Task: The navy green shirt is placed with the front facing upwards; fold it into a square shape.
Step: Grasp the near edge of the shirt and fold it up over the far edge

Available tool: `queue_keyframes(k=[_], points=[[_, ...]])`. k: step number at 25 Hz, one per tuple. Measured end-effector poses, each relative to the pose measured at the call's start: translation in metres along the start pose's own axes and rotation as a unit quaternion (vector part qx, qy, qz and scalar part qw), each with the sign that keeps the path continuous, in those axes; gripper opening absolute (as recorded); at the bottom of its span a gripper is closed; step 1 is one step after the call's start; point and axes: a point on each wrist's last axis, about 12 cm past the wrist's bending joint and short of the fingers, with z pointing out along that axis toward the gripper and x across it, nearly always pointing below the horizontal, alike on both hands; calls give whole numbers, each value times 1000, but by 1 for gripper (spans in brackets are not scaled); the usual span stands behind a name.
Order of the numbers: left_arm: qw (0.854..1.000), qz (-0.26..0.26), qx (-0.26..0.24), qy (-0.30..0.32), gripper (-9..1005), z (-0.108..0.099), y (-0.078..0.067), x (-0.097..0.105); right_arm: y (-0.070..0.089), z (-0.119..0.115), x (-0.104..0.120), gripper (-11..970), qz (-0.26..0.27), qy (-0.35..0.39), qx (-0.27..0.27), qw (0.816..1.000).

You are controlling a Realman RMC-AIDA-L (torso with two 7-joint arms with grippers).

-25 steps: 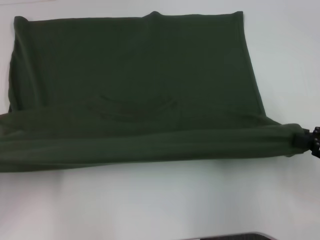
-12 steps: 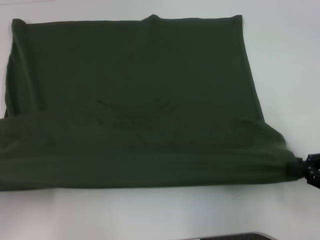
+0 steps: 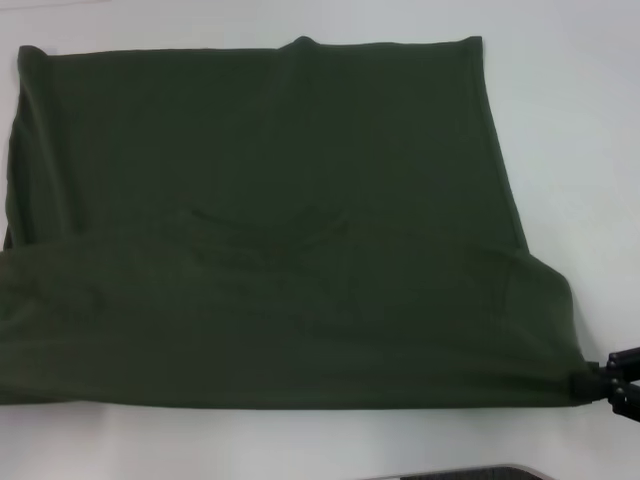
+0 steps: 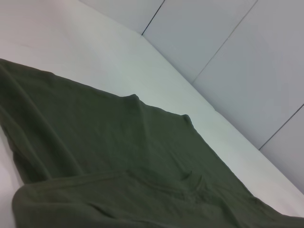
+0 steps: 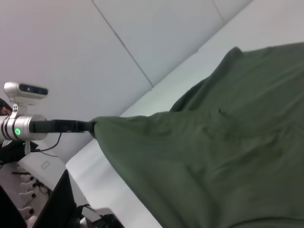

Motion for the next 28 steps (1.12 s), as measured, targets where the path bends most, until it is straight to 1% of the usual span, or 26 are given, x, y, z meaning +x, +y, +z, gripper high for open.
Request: queue_keyframes(k=[5, 8, 15, 20, 23, 25, 28], points=[[1000, 3, 0, -1, 49, 1, 1, -1, -1, 0, -3, 65, -4, -6, 2, 1000], [1000, 9, 2, -6, 49, 4, 3, -6, -5, 3, -10, 64, -12, -14, 2, 1000], [999, 24, 8, -24, 49, 13, 8, -22, -17, 12, -36, 63, -26, -46, 5, 999], [998, 36, 17, -51, 49, 27, 15, -43, -24, 12, -53, 64, -25, -76, 20, 997], [997, 38, 21, -56, 49, 42, 23, -62, -29, 13, -64, 64, -16, -88, 26, 996], [997, 43, 27, -55, 49, 55, 27, -78, -33, 14, -71, 64, -12, -94, 32, 995], [997, 51, 33, -49, 49, 72, 32, -99, -40, 16, -83, 64, -6, -103, 44, 994]])
